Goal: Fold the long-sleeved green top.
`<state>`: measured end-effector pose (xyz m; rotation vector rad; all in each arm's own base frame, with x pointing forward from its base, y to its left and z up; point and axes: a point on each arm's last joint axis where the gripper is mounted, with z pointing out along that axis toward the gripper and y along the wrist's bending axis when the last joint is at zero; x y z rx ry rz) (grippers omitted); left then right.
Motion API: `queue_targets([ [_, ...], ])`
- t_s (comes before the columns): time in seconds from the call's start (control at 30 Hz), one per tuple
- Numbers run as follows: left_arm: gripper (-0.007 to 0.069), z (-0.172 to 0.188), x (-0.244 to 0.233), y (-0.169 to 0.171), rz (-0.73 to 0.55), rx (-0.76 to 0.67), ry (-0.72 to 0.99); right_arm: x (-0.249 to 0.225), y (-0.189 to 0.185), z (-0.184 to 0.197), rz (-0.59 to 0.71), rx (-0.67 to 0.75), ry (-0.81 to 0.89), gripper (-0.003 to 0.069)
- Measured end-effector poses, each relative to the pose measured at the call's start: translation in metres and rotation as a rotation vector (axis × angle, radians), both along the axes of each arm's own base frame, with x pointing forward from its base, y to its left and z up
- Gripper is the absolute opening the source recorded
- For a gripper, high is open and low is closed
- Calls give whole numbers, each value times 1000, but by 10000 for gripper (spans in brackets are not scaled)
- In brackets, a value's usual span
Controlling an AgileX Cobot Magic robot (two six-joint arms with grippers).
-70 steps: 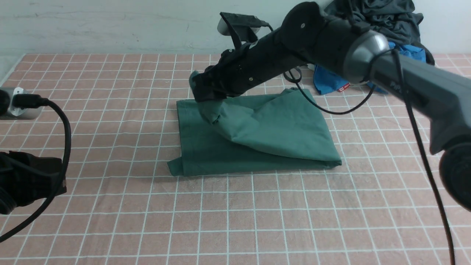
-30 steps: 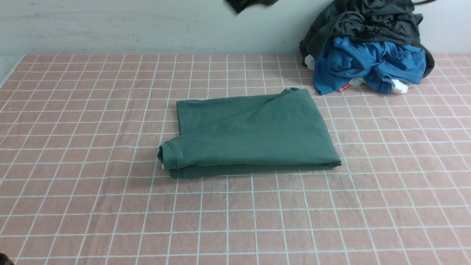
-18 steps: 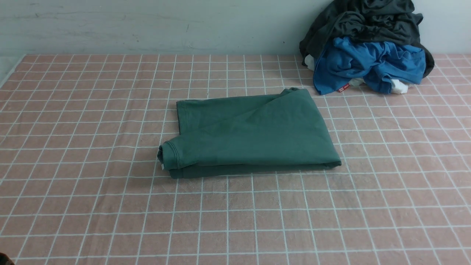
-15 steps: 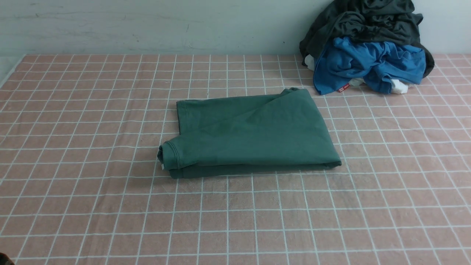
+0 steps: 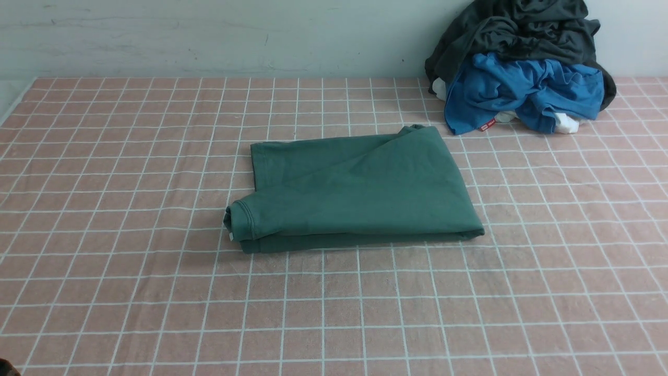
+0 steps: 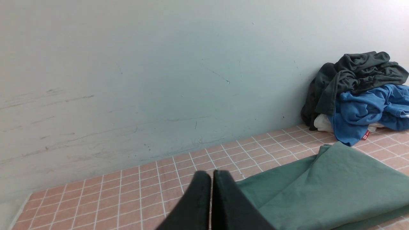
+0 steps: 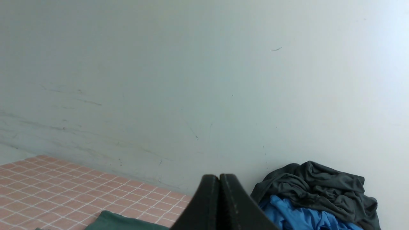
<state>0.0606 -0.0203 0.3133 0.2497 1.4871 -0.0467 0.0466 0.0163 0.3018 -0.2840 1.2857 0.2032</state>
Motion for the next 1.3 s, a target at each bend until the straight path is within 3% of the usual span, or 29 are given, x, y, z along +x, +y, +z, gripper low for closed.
queue_targets([
  [0.13, -3, 0, 0, 0, 0, 0, 0, -7, -2, -13, -9, -50, 19, -10],
  [0.47, -3, 0, 0, 0, 0, 0, 0, 0, -5, -70, -72, -242, 305, -10],
  [0.6, -3, 0, 0, 0, 0, 0, 0, 3, -8, -92, -147, -207, 362, -10],
  [0.77, -3, 0, 0, 0, 0, 0, 0, 9, -15, -115, -292, -62, 388, -10],
  [1.03, -3, 0, 0, 0, 0, 0, 0, 9, -17, -119, -314, 134, 458, -10],
  [1.3, -3, 0, 0, 0, 0, 0, 0, 8, -17, -120, -316, 160, 477, -10],
])
